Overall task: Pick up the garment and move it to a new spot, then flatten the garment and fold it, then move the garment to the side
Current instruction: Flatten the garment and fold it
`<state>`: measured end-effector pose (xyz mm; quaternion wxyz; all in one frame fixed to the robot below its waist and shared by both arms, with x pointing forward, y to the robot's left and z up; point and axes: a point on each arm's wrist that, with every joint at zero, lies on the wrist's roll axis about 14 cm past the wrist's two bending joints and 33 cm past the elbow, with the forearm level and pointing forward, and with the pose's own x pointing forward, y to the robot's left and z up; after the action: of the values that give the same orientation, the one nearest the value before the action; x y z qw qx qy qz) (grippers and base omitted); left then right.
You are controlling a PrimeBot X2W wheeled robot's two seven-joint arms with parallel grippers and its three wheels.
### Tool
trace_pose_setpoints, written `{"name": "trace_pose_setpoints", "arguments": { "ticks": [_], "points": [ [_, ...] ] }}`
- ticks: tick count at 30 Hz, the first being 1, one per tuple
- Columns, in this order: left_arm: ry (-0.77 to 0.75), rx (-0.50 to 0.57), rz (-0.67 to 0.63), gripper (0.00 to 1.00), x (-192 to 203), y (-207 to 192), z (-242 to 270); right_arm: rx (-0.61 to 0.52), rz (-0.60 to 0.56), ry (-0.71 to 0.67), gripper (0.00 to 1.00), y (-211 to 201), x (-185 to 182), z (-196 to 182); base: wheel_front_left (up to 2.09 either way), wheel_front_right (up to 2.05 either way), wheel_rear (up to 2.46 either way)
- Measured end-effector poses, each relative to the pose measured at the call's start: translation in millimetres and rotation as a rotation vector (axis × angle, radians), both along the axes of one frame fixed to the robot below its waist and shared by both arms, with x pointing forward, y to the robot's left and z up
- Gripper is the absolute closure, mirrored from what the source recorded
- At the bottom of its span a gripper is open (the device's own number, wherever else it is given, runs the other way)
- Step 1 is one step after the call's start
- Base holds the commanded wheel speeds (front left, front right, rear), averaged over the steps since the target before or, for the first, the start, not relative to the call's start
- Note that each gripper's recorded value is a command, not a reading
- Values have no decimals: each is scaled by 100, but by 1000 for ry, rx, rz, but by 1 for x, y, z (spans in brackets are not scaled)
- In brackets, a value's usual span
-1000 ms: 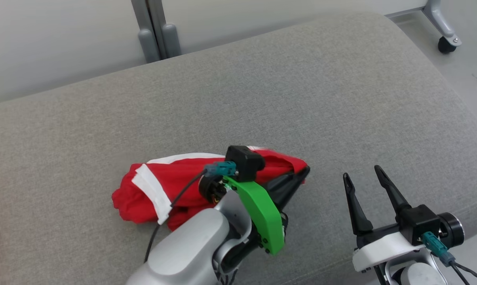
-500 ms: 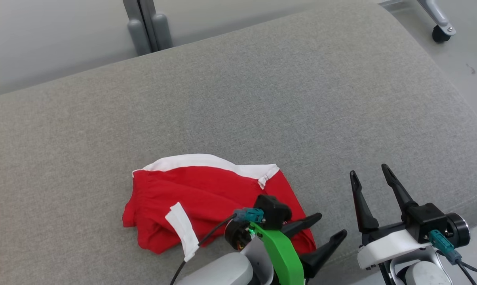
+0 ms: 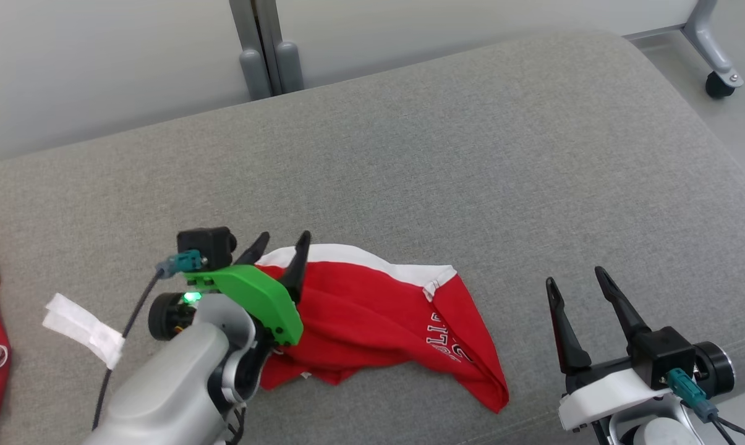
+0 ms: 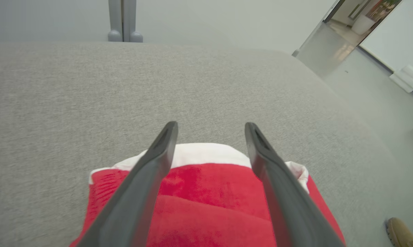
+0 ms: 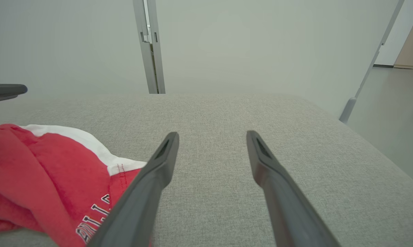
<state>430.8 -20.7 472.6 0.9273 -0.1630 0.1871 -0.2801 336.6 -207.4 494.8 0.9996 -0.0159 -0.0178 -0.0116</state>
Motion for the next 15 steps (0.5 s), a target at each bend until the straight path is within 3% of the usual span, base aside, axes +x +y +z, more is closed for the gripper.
{"name": "trace_pose_setpoints", "arguments": {
  "ticks": [7, 15],
  "points": [
    [171, 124, 40, 0, 23, 27, -31, -6, 22, 10, 0, 7, 7, -3, 0, 0, 0],
    [237, 206, -9, 0, 19, 44, -47, -7, -25, 17, 0, -8, -5, -5, 0, 0, 0]
  ]
}}
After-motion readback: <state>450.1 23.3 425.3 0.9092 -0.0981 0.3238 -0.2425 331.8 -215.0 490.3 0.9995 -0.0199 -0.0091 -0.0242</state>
